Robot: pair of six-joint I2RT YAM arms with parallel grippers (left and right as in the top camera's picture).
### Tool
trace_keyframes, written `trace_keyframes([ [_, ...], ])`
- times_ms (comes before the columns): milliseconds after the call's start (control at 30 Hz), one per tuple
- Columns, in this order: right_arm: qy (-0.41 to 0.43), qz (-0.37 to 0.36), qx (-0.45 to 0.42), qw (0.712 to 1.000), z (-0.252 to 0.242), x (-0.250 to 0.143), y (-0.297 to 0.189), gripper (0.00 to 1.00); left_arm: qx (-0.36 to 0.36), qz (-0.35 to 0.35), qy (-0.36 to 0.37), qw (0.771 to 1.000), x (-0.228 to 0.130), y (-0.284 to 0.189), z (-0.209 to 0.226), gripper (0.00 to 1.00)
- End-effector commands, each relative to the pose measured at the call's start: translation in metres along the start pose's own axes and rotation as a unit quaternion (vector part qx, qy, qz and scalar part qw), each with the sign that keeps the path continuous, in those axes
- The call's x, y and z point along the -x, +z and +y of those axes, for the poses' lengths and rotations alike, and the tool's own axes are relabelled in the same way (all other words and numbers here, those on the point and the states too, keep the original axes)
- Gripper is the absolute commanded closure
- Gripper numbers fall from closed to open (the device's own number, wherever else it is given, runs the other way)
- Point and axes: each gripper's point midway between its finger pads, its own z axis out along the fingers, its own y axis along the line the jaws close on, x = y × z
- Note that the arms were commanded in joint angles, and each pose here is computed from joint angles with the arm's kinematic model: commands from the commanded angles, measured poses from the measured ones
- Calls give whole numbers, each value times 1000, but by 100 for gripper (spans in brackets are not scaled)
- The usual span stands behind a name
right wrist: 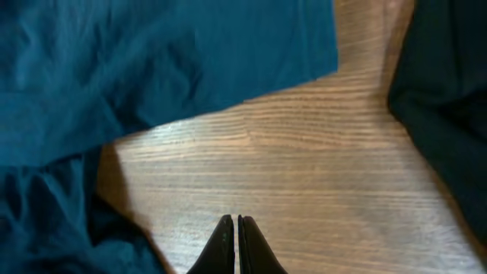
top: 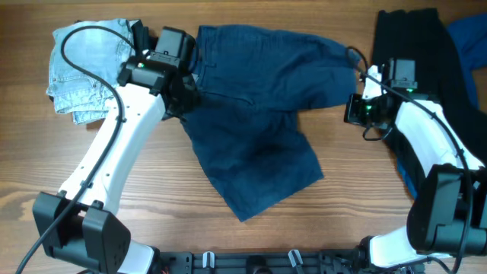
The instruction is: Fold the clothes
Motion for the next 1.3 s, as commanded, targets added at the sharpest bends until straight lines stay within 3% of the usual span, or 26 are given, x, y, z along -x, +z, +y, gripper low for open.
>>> trace_keyframes([
  [0,-22,44,53,997,27,-21,-4,84,-11,-10,27,1000,-2,0,-16,96],
  [67,-40,86,78,992,42,-43,-6,54,-22,-24,26,999,5,-1,-23,96],
  [133,-56,125,67,988,48,-64,-6,41,-29,-34,23,999,10,-1,-26,96],
  [433,-63,186,-60,979,34,-113,10,39,-23,-47,21,998,16,-1,-24,96],
  [600,-55,189,-103,975,31,-136,25,43,-24,-49,21,998,16,-1,-25,96],
  [767,-54,177,-119,976,35,-144,34,55,-25,-50,21,998,17,-2,-25,96],
  [833,-41,171,-136,975,29,-146,38,67,-25,-50,20,998,17,-2,-25,96],
  [933,-20,165,-163,973,20,-147,39,96,-25,-50,20,998,17,-2,-25,96],
  [1133,5,129,-157,979,17,-124,41,96,-21,-44,21,999,14,-1,-23,96],
  [1267,7,76,-135,988,3,-77,35,96,-4,-22,7,1000,3,2,-14,96],
])
